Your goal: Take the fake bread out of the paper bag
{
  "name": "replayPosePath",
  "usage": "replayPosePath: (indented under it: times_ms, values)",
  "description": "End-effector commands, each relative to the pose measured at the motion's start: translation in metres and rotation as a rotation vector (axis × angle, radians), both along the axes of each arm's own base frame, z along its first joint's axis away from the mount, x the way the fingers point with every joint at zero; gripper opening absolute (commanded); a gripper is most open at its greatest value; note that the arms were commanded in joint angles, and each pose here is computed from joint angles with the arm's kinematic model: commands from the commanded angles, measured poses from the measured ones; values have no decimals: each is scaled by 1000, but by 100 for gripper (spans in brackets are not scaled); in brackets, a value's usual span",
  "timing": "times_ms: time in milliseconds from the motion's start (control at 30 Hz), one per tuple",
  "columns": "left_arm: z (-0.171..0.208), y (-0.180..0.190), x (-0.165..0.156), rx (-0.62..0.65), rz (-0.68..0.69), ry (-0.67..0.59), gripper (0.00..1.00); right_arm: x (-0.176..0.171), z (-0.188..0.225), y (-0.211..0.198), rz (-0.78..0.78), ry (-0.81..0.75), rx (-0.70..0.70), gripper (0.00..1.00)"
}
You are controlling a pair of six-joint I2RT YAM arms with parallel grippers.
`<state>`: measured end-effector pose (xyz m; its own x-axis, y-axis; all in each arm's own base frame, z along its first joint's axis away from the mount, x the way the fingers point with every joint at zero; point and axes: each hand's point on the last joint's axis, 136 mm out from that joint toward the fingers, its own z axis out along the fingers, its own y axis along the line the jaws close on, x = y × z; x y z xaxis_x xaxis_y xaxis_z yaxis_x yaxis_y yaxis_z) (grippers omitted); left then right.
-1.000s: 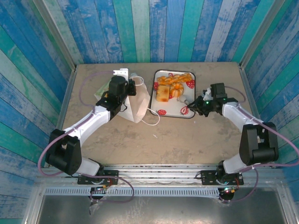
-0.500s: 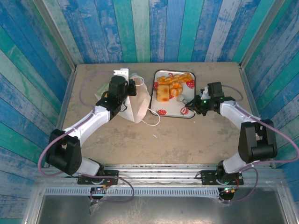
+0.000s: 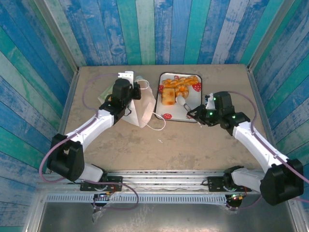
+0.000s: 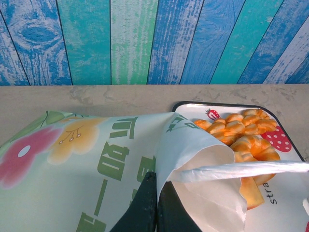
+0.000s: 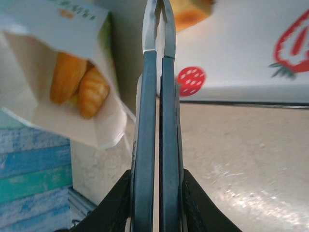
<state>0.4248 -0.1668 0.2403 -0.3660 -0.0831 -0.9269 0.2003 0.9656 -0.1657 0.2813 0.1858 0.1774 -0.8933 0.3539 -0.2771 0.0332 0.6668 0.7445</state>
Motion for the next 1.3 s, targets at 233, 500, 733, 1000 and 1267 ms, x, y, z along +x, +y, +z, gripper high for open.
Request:
replayPosePath:
  times_ms: [233,500,733,1000,1267]
  values:
    - [24,4,-3,32,0,-65,0,-23,49,100,241,-151,-51,22]
    - [42,-1,-9,70,-59,-118,0,-14,36,154,341,-155,-163,25]
    - [62,-7,-10,96,-106,-186,0,4,26,157,290,-132,-226,25]
    - [82,-12,-10,77,-129,-231,0,6,24,152,271,-128,-253,25]
    - [68,-16,-7,59,-143,-197,0,8,22,155,270,-126,-249,29]
